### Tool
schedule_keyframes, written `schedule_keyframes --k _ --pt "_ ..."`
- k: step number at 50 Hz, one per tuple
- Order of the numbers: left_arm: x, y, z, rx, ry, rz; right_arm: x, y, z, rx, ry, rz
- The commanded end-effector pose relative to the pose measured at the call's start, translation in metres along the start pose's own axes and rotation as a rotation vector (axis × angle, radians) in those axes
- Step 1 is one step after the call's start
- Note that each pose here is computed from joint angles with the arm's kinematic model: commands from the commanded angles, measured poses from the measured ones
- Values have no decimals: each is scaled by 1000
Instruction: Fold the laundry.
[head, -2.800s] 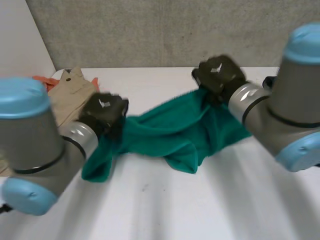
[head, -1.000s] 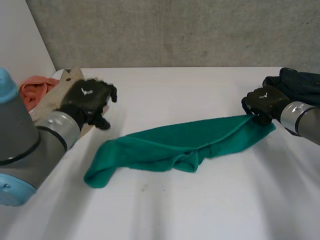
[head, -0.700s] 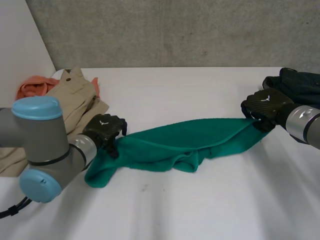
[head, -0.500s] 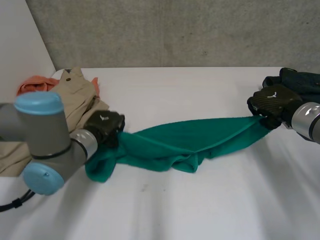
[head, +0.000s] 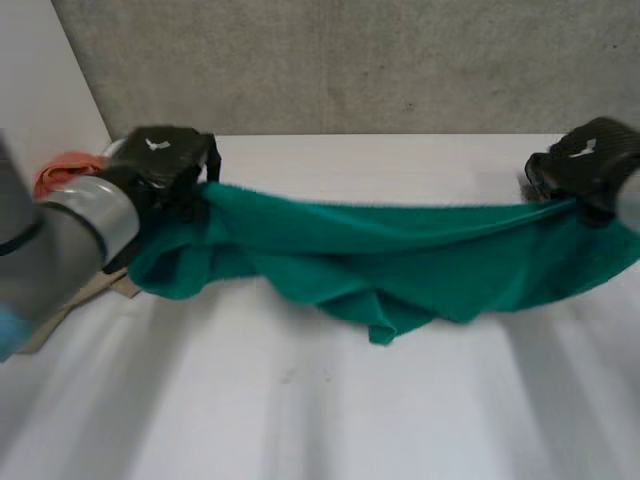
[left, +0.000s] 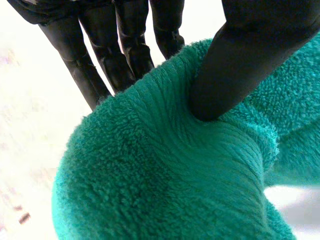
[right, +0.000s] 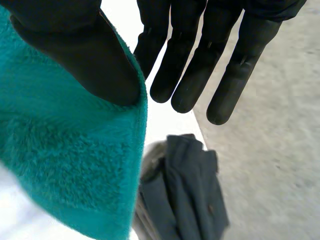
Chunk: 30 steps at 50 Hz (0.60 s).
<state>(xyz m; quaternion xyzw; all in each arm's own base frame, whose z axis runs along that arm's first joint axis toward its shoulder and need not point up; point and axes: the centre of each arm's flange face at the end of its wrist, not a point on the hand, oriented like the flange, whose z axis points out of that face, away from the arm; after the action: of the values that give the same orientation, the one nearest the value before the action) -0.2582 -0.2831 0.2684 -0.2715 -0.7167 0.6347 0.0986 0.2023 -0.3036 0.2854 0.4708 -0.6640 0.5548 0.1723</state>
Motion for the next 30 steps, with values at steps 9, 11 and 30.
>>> schedule_keyframes --k 9,11,30 --pt "-47 -95 110 653 -326 288 89 -104 70 606 824 28" --pt "-46 -104 106 704 -345 285 91 -109 62 635 846 28" --pt "12 73 64 140 -131 229 -61 -12 62 215 129 286"
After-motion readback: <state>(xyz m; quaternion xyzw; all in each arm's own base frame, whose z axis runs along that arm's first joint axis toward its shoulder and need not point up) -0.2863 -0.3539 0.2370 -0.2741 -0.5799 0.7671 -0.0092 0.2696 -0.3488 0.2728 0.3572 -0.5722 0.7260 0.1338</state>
